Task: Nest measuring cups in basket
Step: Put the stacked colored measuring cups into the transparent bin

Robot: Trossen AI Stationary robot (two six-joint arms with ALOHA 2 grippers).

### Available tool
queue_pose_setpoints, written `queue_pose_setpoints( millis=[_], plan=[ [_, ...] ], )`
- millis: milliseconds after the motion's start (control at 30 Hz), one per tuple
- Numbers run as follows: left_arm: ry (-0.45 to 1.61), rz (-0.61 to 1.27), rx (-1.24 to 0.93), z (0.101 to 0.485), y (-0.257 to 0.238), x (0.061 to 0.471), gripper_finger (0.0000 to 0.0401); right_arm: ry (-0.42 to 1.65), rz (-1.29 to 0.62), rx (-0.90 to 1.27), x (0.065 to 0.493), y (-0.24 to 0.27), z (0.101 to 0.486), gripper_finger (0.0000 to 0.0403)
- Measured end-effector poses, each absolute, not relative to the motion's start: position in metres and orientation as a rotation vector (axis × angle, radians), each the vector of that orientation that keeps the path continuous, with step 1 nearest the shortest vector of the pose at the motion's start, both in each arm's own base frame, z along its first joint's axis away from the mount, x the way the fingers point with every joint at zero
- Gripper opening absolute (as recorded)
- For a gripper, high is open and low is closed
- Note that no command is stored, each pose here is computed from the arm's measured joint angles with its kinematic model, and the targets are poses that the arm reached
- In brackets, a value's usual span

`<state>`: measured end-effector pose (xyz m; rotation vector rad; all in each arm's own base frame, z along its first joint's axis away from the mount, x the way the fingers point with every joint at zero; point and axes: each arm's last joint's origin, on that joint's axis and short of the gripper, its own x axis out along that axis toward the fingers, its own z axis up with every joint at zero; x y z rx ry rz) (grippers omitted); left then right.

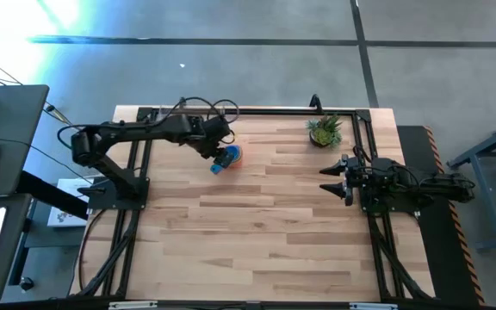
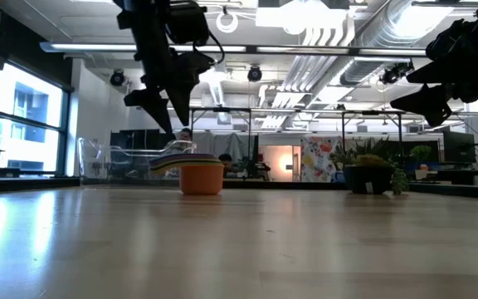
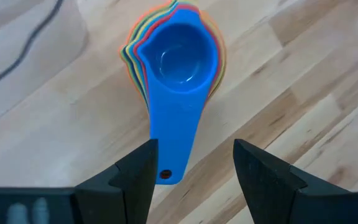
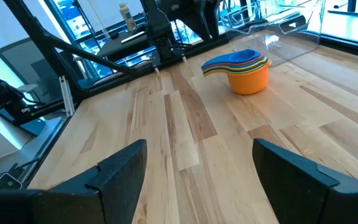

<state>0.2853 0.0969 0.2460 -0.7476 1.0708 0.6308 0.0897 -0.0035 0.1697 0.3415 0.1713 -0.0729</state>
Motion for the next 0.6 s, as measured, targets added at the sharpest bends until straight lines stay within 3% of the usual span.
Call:
queue_pose_setpoints(
  millis=[600],
  plan=[
    [1.188, 0.681, -0.674, 0.226, 0.09, 0.295, 0.0308, 0.171, -0.073, 0.341, 0.09, -0.003, 0.17, 0.0284]
  ],
)
